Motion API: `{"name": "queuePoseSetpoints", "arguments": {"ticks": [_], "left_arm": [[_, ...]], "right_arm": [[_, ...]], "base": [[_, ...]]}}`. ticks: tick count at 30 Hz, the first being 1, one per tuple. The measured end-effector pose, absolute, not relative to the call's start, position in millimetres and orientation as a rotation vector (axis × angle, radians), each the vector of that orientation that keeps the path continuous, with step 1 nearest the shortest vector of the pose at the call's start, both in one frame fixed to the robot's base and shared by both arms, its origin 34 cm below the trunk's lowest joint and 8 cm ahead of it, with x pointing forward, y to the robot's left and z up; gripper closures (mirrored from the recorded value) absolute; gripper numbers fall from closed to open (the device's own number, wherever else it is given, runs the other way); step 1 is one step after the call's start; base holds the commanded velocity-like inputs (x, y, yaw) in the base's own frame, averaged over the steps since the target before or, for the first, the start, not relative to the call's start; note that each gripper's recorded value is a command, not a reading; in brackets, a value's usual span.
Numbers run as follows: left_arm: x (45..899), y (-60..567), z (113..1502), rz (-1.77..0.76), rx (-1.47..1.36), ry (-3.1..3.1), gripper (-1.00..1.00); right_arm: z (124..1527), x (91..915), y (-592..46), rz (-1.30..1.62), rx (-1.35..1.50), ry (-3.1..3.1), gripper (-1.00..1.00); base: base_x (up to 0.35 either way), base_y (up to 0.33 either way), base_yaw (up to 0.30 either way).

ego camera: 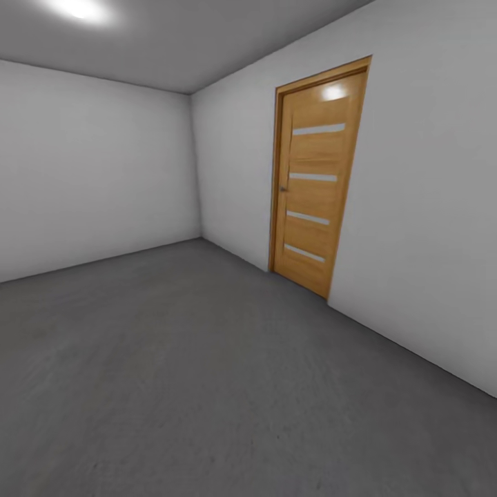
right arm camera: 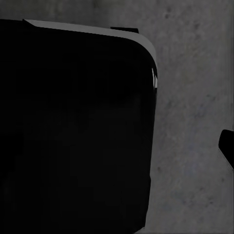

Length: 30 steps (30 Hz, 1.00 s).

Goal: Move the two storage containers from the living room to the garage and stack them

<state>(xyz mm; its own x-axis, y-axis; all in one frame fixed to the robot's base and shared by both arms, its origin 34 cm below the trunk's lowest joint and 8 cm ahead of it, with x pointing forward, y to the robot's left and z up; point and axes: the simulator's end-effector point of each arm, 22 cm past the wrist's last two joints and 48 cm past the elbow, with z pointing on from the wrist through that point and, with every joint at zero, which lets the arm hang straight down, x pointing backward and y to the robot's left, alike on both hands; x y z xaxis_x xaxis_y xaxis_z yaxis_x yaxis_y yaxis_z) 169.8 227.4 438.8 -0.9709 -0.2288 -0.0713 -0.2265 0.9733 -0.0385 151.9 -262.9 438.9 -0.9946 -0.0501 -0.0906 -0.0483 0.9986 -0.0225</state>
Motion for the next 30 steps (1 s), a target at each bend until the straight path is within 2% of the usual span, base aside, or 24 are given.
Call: {"name": "queuePoseSetpoints", "arguments": {"ticks": [30], "left_arm": [[168.9, 228.0, 438.8, -0.045, -0.352, 3.048, -1.0]], "right_arm": [[438.9, 151.9, -262.9, -0.031, -0.075, 3.049, -1.0]], "base": [[0.323, 0.0, 0.0]]}}
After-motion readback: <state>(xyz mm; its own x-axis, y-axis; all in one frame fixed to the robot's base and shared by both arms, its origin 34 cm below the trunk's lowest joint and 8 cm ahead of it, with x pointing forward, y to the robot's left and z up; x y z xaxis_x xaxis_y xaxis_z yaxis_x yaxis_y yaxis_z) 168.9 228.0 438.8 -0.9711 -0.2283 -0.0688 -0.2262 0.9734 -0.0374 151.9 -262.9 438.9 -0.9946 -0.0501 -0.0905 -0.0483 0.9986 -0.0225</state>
